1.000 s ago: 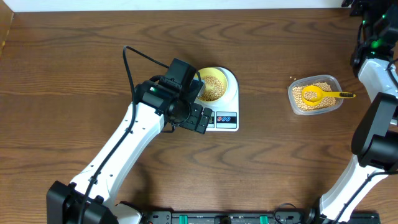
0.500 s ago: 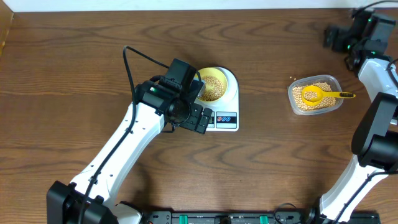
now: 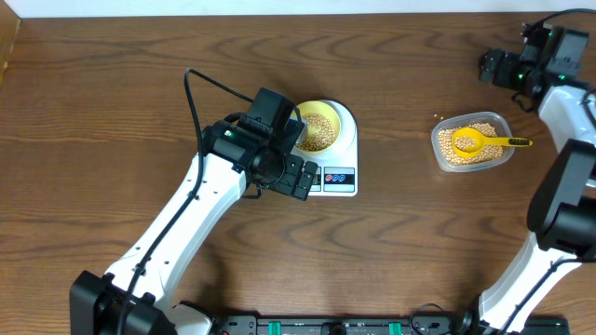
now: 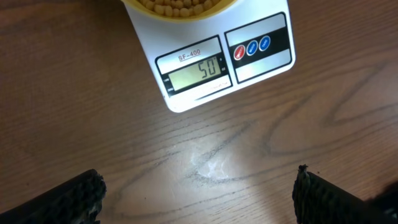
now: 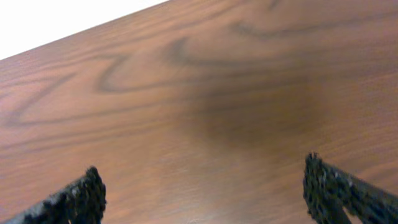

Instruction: Scoop item into bowl and weigh 50g on scale

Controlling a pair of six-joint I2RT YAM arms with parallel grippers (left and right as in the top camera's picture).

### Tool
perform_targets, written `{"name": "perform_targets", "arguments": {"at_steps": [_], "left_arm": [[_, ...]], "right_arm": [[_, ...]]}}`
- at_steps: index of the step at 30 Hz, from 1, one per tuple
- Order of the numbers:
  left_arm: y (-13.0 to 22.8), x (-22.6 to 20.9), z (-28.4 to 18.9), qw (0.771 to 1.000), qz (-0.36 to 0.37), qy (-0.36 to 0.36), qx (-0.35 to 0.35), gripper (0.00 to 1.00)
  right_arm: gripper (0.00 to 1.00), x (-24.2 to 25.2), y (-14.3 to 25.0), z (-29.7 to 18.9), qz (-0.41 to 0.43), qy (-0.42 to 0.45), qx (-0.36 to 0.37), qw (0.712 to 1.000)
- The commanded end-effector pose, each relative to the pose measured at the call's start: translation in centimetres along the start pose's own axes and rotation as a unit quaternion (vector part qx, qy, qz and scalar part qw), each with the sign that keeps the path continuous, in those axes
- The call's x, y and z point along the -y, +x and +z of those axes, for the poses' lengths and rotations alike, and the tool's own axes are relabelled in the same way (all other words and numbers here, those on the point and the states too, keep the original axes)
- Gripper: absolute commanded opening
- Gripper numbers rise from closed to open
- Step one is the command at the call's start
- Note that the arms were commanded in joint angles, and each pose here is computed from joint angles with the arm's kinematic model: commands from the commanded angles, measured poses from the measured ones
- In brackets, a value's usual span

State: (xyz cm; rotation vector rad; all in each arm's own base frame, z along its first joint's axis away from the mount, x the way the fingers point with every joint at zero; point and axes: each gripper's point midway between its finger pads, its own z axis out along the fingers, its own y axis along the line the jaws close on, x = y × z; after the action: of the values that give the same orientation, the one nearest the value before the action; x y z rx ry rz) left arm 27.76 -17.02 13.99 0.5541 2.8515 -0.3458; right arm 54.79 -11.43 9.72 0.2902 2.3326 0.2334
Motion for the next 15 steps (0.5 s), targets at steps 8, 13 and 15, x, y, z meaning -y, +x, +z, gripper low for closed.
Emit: {"name": "perform_targets", "arguments": {"at_steps": [8, 13, 15], "left_arm": [[0.1, -0.1, 0.0, 1.000, -0.005, -0.005, 0.000, 0.98], [0.1, -0.1, 0.0, 1.000, -0.005, -0.005, 0.000, 0.98], [0.1, -0.1, 0.0, 1.000, -0.005, -0.005, 0.000, 0.98]], "right_arm": [[0.99, -7.0, -5.3, -18.9, 0.038, -0.036, -0.005, 0.999], [0.17, -9.1, -1.0, -19.2, 0.043, -0.045, -0.084, 0.994], [0.01, -9.8, 0.3, -18.5, 0.035, -0.049, -0.108, 0.992]]}}
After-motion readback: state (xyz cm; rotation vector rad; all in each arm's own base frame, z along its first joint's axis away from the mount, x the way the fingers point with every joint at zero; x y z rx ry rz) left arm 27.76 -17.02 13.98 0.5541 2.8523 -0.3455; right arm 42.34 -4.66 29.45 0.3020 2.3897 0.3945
